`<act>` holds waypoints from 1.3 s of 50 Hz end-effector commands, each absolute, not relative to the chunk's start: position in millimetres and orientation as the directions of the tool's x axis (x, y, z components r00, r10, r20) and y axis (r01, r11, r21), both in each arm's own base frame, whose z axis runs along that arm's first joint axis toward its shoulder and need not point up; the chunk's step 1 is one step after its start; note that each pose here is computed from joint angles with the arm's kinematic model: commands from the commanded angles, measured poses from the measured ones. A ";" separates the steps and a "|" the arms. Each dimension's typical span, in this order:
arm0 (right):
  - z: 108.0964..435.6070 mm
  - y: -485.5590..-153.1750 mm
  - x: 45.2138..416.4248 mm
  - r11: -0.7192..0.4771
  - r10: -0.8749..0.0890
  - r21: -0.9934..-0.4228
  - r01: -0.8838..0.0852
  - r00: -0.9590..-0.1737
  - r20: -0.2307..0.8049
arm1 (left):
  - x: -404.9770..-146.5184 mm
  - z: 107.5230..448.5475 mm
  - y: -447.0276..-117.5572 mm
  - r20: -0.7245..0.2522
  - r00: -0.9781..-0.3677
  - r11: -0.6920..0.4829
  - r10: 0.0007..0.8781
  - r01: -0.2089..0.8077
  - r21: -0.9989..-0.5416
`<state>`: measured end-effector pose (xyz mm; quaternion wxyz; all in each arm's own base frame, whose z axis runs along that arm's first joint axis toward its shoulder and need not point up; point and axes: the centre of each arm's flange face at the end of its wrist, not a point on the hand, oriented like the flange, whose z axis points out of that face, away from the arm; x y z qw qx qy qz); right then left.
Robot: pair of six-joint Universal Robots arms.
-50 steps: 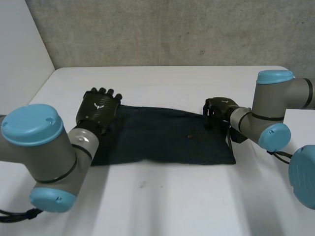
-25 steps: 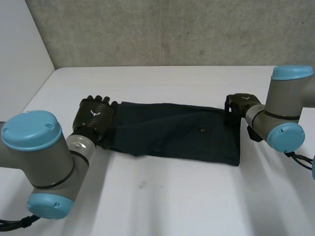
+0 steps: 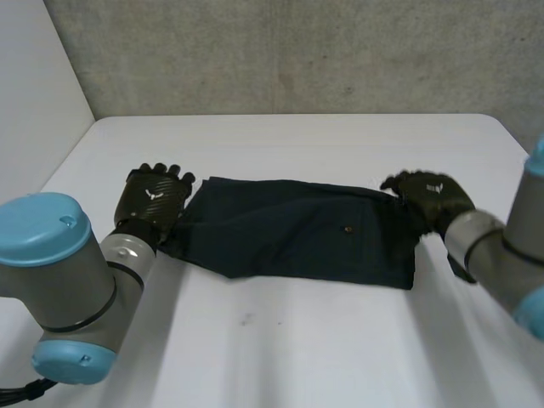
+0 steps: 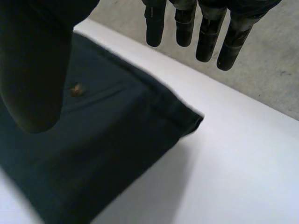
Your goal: Fold the shorts.
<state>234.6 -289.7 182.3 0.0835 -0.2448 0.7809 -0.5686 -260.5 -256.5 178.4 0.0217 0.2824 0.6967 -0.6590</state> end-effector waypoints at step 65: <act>176.8 -189.3 359.5 -0.594 -0.682 -0.663 -0.456 -0.152 0.715 | -255.8 177.9 -261.9 -0.359 -0.867 -0.012 0.346 0.378 -0.926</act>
